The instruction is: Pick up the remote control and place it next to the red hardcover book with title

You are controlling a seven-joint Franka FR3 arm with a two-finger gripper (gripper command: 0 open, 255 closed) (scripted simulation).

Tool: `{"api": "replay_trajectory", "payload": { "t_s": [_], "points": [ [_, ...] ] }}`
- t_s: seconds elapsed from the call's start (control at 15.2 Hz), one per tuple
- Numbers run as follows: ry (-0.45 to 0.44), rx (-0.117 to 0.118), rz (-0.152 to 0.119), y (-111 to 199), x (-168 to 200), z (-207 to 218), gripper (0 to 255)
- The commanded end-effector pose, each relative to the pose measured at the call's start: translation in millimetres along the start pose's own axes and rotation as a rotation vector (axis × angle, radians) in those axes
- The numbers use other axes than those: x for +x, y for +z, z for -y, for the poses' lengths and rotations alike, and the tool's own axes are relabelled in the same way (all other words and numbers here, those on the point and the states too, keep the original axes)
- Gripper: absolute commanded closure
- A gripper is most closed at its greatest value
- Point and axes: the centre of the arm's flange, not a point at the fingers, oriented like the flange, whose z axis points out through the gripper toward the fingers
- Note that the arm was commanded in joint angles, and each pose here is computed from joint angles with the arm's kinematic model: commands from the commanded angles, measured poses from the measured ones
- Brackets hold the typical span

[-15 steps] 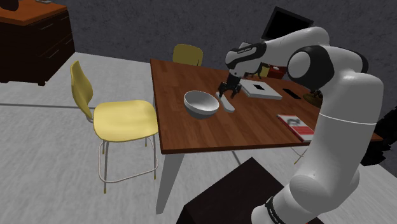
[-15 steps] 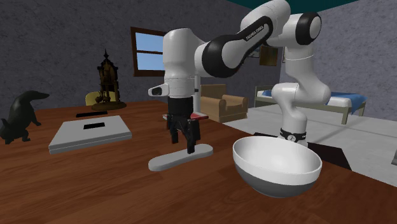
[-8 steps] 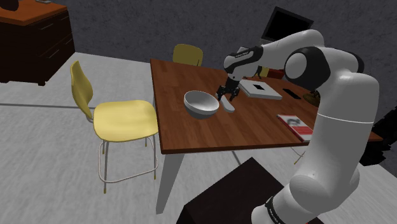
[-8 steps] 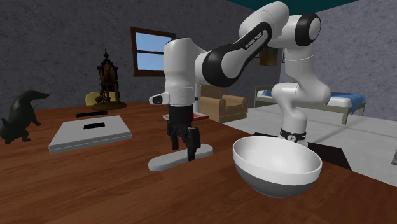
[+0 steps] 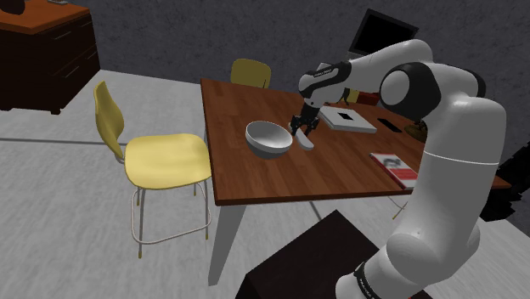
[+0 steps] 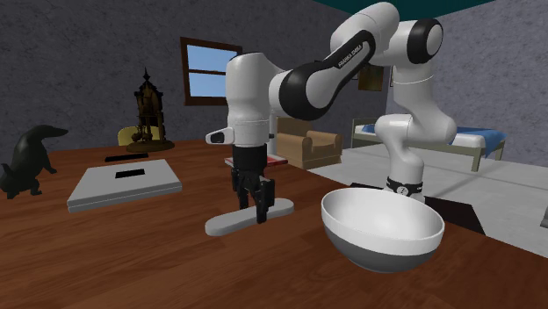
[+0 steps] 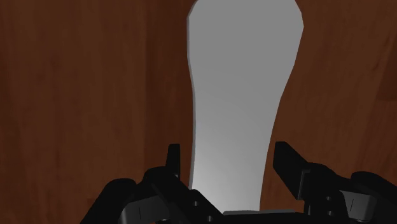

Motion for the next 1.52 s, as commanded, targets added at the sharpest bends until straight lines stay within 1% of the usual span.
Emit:
{"api": "replay_trajectory", "payload": {
  "t_s": [0.0, 0.33, 1.45],
  "points": [
    [0.000, 0.000, 0.000, 0.0, 0.0, 0.1, 255],
    [0.000, 0.000, 0.000, 0.1, 0.0, 0.1, 255],
    [0.000, 0.000, 0.000, -88.2, -0.7, 1.7, 255]
  ]
}}
